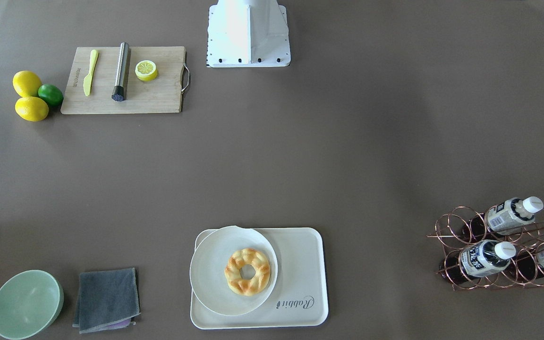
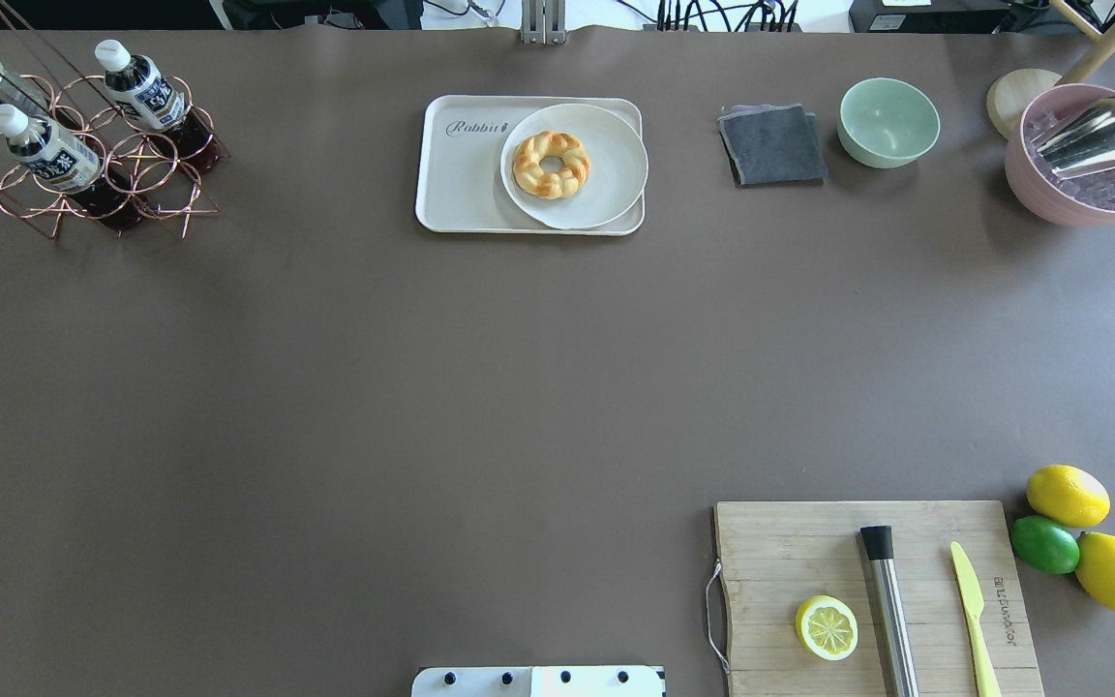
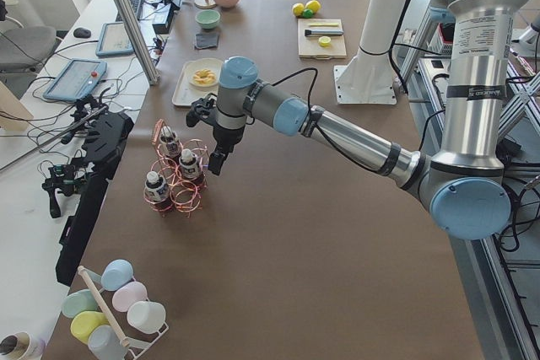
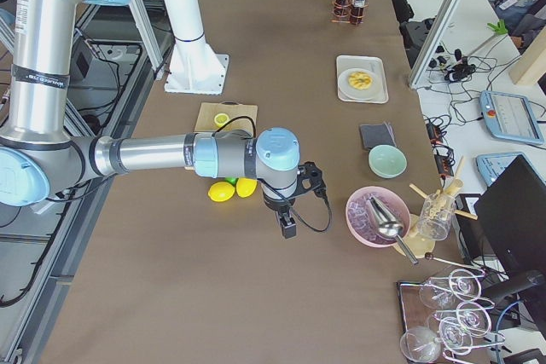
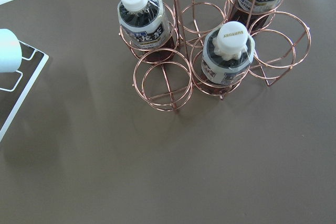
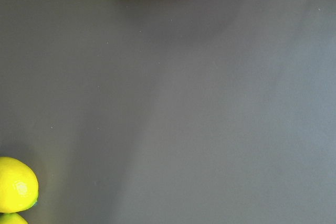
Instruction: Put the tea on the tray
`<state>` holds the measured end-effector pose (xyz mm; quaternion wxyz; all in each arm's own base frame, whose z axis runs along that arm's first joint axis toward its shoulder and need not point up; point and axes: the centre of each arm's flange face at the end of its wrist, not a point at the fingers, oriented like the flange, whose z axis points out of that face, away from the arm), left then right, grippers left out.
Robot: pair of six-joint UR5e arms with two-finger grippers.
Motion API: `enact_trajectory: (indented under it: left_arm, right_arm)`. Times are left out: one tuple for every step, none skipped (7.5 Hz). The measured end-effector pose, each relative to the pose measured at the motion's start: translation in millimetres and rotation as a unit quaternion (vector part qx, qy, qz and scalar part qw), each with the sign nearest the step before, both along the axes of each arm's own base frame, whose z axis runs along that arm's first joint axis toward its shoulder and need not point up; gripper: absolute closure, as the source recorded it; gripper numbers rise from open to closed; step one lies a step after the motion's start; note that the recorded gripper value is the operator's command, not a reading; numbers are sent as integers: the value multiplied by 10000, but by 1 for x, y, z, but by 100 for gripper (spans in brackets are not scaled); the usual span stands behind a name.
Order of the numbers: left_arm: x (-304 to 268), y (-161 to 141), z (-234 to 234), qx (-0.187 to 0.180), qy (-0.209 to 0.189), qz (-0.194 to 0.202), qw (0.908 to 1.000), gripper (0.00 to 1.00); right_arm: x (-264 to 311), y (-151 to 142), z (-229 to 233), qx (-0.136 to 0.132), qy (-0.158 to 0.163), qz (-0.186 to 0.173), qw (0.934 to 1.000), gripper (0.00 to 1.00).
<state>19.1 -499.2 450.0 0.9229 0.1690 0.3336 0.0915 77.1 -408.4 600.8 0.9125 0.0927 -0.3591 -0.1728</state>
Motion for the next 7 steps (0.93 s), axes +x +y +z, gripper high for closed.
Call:
enact_trajectory:
  left_arm:
    - [16,-20,-2,9,-78,32,10000,7]
    - [30,-46,-2,-10,-111,62,9999,10]
    - [42,-66,-2,-18,-82,49,10000,11]
    - [57,-81,-1,-33,19,-44,10000,15]
    - [75,-91,6,-51,149,-145,9998,19]
    - [91,-97,14,-71,292,-238,9993,24]
    - [103,-98,16,-121,400,-310,9986,27]
  right_arm:
    - [-1,-2,-1,4,6,3,10000,0]
    - [-1,-3,-2,8,7,6,10000,0]
    - [-1,-2,-2,2,4,6,10000,0]
    - [-1,-2,-2,-1,2,6,10000,0]
    - [-1,-2,-2,0,1,5,10000,0]
    - [-1,-2,-1,-1,4,3,10000,0]
    - [-1,-2,-1,-4,6,1,10000,0]
